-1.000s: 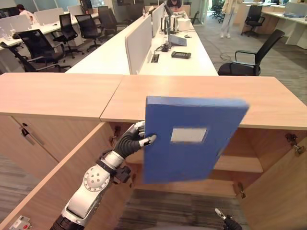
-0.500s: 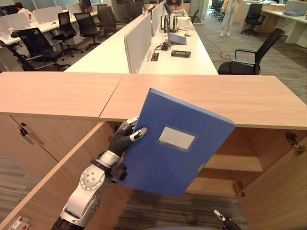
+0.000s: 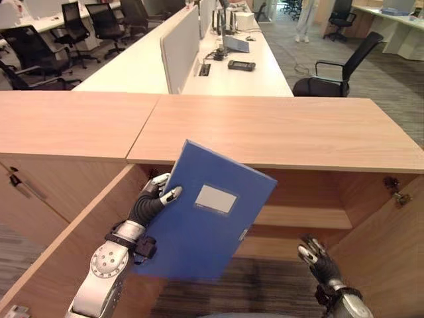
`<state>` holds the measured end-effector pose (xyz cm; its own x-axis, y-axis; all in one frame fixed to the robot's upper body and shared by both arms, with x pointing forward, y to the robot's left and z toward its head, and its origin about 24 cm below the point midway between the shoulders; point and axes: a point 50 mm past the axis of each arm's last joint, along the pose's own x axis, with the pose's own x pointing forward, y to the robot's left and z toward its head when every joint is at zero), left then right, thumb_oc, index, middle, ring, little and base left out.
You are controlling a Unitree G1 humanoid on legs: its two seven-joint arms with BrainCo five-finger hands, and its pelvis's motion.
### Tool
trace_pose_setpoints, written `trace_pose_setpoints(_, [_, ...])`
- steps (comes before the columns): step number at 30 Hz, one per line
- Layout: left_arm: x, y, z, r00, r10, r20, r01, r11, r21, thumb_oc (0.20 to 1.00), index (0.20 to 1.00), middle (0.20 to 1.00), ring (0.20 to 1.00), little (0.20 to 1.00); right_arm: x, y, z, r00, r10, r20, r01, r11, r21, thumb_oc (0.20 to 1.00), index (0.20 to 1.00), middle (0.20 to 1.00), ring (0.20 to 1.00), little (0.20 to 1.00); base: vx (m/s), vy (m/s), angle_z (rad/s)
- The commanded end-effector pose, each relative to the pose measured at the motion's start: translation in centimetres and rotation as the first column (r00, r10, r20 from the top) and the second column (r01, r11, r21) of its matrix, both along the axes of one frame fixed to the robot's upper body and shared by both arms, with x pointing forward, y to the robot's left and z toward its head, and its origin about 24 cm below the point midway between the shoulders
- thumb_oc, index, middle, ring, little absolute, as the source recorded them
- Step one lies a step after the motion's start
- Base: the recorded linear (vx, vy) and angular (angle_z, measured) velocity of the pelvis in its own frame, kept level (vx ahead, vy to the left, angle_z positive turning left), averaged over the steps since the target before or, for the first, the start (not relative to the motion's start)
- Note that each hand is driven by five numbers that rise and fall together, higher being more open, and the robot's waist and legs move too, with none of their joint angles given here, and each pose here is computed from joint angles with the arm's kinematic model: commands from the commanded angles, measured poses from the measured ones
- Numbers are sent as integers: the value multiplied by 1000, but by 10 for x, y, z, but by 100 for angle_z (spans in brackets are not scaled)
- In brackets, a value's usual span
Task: Put the empty folder in the office cabinet
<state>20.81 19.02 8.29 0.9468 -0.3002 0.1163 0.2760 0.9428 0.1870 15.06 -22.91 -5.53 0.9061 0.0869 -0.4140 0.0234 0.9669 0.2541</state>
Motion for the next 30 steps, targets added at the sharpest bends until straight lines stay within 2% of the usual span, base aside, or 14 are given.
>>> trace_pose_setpoints(1, [4, 7, 22, 987, 34, 157, -42, 998, 48, 200, 200, 200, 200, 200, 15, -1, 6, 995, 83, 49, -83, 996, -14, 1000, 1000, 1000, 1000, 1000, -8, -11, -12])
trace_pose_setpoints(6, [10, 10, 25, 979, 65, 191, -84, 992, 92, 200, 200, 200, 200, 200, 21, 3, 23, 971, 213, 108, -211, 977, -31, 1000, 1000, 1000, 1000, 1000, -1, -4, -1])
trace_pose_setpoints(11, [17, -3, 30, 974, 30, 223, -45, 997, 62, 200, 200, 200, 200, 200, 36, 32, 19, 952, 279, 123, -285, 958, 26, 1000, 1000, 1000, 1000, 1000, -11, -1, -4])
trace_pose_setpoints(13, [22, -12, 37, 964, 10, 265, -30, 997, 72, 200, 200, 200, 200, 200, 45, 54, 21, 930, 331, 158, -346, 935, 76, 1000, 1000, 1000, 1000, 1000, 0, 0, 0])
trace_pose_setpoints(20, [21, -39, 46, 947, -107, 304, 106, 994, 21, 200, 200, 200, 200, 200, 63, 92, 27, 907, 361, 218, -401, 897, 186, 1000, 1000, 1000, 1000, 1000, 0, 0, 0])
trace_pose_setpoints(28, [21, -53, 48, 937, -163, 308, 180, 983, -28, 200, 200, 200, 200, 200, 75, 113, 35, 899, 352, 260, -416, 873, 254, 1000, 1000, 1000, 1000, 1000, -2, -2, 0])
trace_pose_setpoints(30, [22, -59, 50, 932, -185, 313, 211, 976, -51, 200, 200, 200, 200, 200, 77, 127, 40, 882, 375, 285, -452, 845, 285, 1000, 1000, 1000, 1000, 1000, 0, 0, 0])
